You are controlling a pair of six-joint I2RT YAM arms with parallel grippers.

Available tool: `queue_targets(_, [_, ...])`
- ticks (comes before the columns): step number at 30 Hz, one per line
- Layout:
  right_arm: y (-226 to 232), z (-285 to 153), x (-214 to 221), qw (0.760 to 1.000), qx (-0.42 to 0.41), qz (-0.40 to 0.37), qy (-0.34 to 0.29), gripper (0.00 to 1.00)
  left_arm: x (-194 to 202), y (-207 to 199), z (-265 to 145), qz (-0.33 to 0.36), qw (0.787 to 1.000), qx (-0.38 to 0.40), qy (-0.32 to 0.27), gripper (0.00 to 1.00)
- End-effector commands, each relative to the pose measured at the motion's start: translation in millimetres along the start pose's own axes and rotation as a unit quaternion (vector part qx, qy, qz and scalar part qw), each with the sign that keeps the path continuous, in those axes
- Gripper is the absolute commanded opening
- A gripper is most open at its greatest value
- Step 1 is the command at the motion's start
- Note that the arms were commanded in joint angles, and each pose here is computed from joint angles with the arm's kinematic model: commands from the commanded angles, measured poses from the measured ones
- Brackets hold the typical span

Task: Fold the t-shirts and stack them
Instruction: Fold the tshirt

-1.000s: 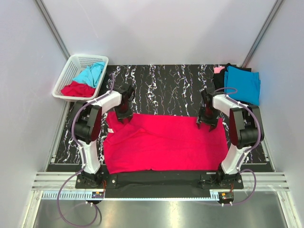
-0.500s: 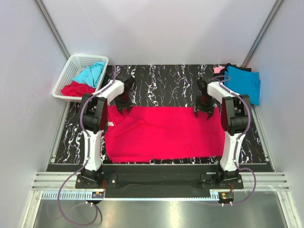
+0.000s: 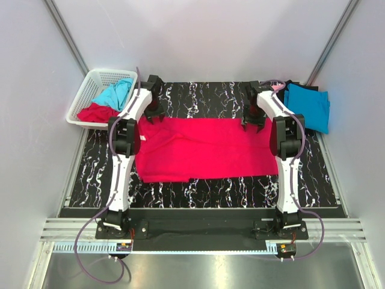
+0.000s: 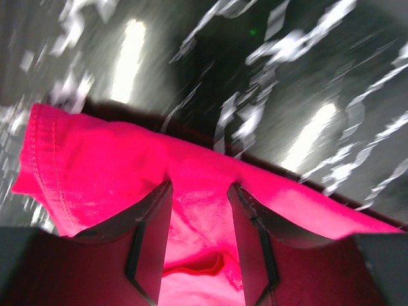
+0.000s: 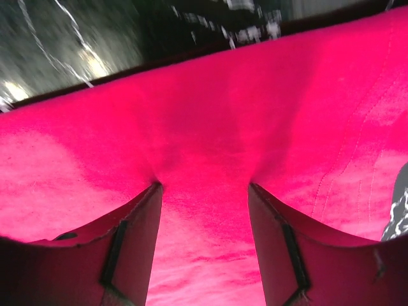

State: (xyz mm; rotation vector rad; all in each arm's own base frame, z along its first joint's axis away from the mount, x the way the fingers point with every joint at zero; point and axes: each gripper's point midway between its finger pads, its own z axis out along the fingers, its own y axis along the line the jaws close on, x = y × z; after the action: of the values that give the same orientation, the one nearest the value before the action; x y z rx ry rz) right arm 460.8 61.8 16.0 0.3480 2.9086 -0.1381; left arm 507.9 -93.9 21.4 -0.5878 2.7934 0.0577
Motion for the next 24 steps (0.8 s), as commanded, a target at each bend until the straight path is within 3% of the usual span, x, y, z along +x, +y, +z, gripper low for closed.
queue_targets(1, [2.6,19.7,-15.6,1.000,0.013,-0.012,-0.017,0.63,-10.3,-22.8,12.9,0.021,0.998,0.053,0.000,0.48])
queue_targets(9, [5.6,-8.3,-35.9,0.998,-0.007,-0.029,-0.057,0.61,-41.3,-27.9,-3.0,-0.008,0.994,0.084,-0.074,0.48])
queue_targets(17, [5.9,-37.8,-38.8,0.996,-0.027,-0.034,-0.084,0.61,-75.6,-11.0,-91.8,-0.043,0.974,0.096,-0.200,0.50])
queue_targets(24, [6.6,-67.2,-38.5,0.992,-0.053,-0.028,-0.110,0.61,-78.6,-11.9,-124.6,-0.032,0.965,0.126,-0.229,0.51])
